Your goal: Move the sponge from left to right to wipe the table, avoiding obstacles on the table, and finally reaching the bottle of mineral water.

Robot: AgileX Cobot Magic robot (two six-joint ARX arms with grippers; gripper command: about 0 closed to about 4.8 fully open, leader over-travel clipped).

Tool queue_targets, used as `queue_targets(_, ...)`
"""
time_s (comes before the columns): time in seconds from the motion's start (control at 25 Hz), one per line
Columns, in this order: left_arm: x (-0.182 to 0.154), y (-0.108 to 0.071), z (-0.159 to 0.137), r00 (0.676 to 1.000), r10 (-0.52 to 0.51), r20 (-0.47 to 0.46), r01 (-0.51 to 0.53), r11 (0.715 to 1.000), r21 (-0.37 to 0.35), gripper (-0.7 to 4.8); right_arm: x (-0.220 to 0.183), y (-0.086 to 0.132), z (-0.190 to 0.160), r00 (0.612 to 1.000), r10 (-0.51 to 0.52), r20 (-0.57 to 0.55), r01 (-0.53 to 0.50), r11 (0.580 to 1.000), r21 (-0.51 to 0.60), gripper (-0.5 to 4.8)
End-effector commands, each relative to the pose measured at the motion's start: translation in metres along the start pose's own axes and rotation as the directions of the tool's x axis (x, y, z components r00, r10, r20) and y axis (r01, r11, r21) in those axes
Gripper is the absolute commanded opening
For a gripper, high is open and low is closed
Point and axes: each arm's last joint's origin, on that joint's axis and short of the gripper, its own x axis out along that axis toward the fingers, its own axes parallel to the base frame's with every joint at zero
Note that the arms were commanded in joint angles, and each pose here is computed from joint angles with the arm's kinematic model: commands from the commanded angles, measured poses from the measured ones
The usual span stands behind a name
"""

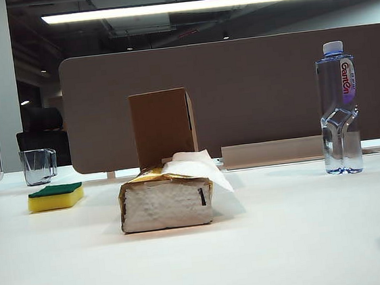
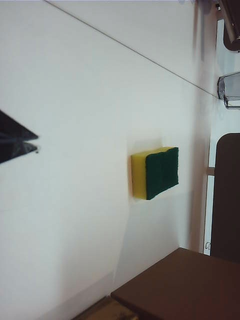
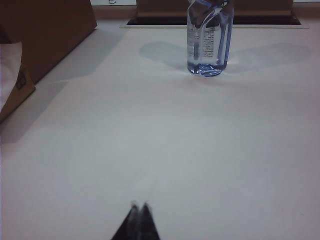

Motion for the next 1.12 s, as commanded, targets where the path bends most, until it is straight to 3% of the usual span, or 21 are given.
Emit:
queue_targets(0.04,0.001,0.0,-0.001,1.0,-0.002,-0.001,0.002,1.0,-0.003,-0.05,0.0,0.0,0.001,1.0,0.006,0.013,-0.006,1.0,-0.002,-0.05)
queue_targets(0.64,0.001,0.0,-0.001,1.0,-0.003,-0.001,0.003,1.0,-0.004,-0.05,0.0,0.0,0.001,1.0,0.01,0.013,-0.01,1.0,-0.002,-0.05)
queue_targets(0.92,0.0,-0.001,0.001,1.0,-0.018,0.005,0.018,0.999,-0.028,-0.05,0.0,0.002,0.006,0.995,0.077,0.063,-0.076,0.997,-0.018,-0.05)
queue_targets(1.0,-0.002,-0.002,0.007,0.998,-0.052,0.02,0.053,0.997,-0.058,0.08,0.0,0.003,0.006,0.994,0.087,0.065,-0.088,0.996,0.009,-0.05)
queue_targets(1.04,-0.004,-0.003,0.012,0.996,-0.078,0.035,0.08,0.995,-0.055,0.59,0.0,0.003,0.006,0.993,0.101,0.065,-0.104,0.994,0.041,-0.05)
queue_targets(1.12,-0.007,-0.003,0.018,0.996,-0.079,0.051,0.082,0.995,-0.053,0.98,0.0,0.003,0.007,0.992,0.105,0.066,-0.109,0.992,0.06,-0.05)
